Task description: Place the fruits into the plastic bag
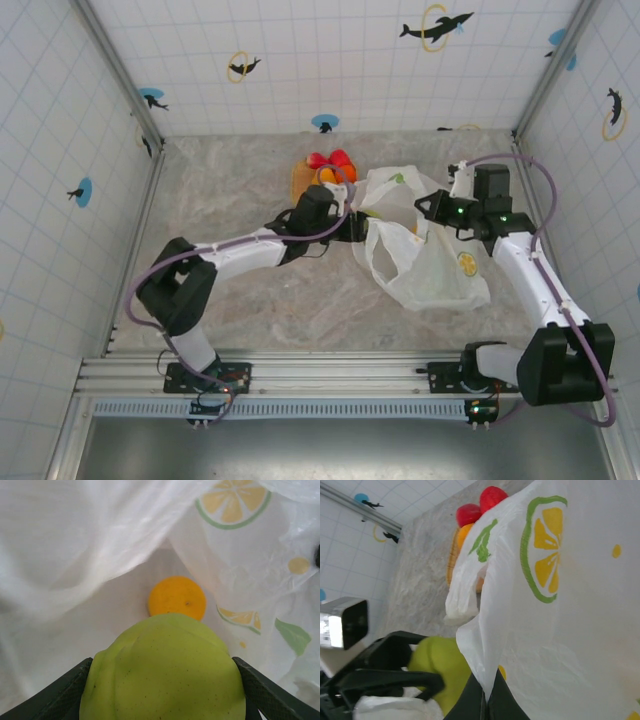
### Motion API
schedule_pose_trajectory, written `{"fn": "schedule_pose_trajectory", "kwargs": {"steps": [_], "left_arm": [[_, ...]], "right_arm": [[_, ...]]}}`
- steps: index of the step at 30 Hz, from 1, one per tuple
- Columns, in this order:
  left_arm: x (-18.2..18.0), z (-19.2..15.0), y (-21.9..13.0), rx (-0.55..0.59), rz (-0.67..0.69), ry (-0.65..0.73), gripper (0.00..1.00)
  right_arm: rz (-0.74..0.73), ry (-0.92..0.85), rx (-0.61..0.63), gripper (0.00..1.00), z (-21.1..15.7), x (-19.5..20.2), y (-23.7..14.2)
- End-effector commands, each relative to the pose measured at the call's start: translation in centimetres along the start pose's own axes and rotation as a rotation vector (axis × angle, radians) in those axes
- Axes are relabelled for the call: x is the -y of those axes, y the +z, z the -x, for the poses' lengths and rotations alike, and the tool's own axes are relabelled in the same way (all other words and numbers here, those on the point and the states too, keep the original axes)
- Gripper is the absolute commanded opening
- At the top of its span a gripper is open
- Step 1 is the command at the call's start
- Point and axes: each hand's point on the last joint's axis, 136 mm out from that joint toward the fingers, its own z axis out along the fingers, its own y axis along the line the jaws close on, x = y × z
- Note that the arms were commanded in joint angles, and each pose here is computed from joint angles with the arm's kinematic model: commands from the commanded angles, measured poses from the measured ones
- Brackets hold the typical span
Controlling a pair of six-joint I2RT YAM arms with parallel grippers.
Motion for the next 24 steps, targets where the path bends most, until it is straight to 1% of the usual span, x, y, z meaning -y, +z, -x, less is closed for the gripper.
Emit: {"fn": "schedule_pose_trajectory", "kwargs": {"steps": [1, 4, 7, 10, 12, 16, 20, 24], "left_arm": [[1.2, 0.7, 1.8, -0.009, -0.052, 0.087, 0.68], [1.5, -0.3, 2.7, -0.024, -0.078, 0.070, 0.68], [1.9, -1.1, 2.3, -0.011, -0.088, 0.060, 0.69], [2.0, -1.3, 1.6, 0.023, -0.094, 0.049, 0.69], [1.8, -1.3, 1.6, 0.037, -0.092, 0.044, 0.69], [1.8, -0.6, 2.5, 0.054, -0.094, 0.046, 0.70], [1.6, 0.3, 4.0, 0.079, -0.094, 0.045, 0.70], [0.8, 0.8, 6.0, 0.101, -0.061, 0.040, 0.70]], "right_arm": [[0.082, 0.022, -0.001, 0.00, -0.6, -1.6, 0.9], [0.152, 0.040, -0.012, 0.00, -1.2, -3.5, 1.4], [0.209, 0.024, -0.015, 0.00, -1.3, -5.8, 1.3], [0.234, 0.018, -0.013, 0.00, -1.4, -6.7, 0.7], [0.218, 0.013, -0.013, 0.00, -1.6, -6.4, 0.3], [0.162, 0.019, -0.021, 0.00, -1.9, -4.5, -0.3], [0.116, 0.043, -0.010, 0.00, -1.9, -2.4, -0.6], [0.092, 0.061, -0.013, 0.00, -2.1, -1.1, -0.2]]}}
